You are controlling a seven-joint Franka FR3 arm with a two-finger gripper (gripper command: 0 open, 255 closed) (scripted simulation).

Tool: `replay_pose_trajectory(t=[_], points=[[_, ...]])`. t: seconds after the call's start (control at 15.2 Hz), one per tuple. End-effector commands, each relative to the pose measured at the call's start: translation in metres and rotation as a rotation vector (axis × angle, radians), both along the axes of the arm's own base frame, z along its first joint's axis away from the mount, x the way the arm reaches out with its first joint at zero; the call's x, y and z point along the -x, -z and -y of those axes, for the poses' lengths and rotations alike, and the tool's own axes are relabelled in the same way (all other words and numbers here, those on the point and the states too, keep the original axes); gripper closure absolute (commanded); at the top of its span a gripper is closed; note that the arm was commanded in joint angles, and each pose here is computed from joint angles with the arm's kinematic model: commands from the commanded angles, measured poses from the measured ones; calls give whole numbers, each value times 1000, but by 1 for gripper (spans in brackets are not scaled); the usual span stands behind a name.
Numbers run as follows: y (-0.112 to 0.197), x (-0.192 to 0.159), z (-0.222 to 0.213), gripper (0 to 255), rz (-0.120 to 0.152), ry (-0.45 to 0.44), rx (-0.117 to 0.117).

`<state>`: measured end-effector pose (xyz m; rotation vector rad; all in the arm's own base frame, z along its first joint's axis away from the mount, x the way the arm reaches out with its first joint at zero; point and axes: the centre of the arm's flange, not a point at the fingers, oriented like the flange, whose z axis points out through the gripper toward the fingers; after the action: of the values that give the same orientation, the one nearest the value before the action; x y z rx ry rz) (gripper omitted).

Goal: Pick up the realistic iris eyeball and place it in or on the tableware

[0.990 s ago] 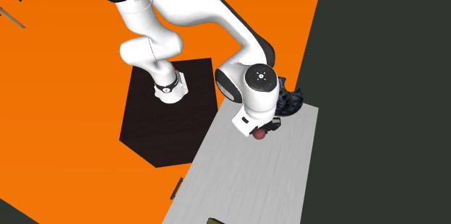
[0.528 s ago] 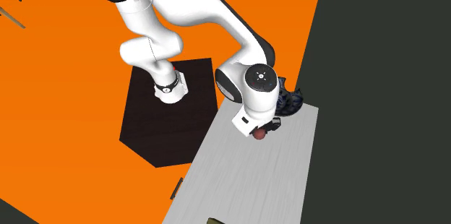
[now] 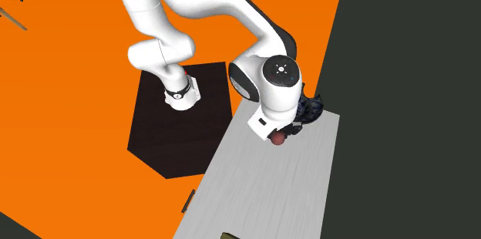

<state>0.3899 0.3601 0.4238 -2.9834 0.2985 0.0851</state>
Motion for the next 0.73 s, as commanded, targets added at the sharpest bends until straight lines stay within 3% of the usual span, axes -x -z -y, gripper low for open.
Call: replay_pose_trajectory(t=[0.0, 0.66], points=[[-12, 0, -1, 255, 0, 0, 0], [-65, 0, -1, 255, 0, 0, 0]])
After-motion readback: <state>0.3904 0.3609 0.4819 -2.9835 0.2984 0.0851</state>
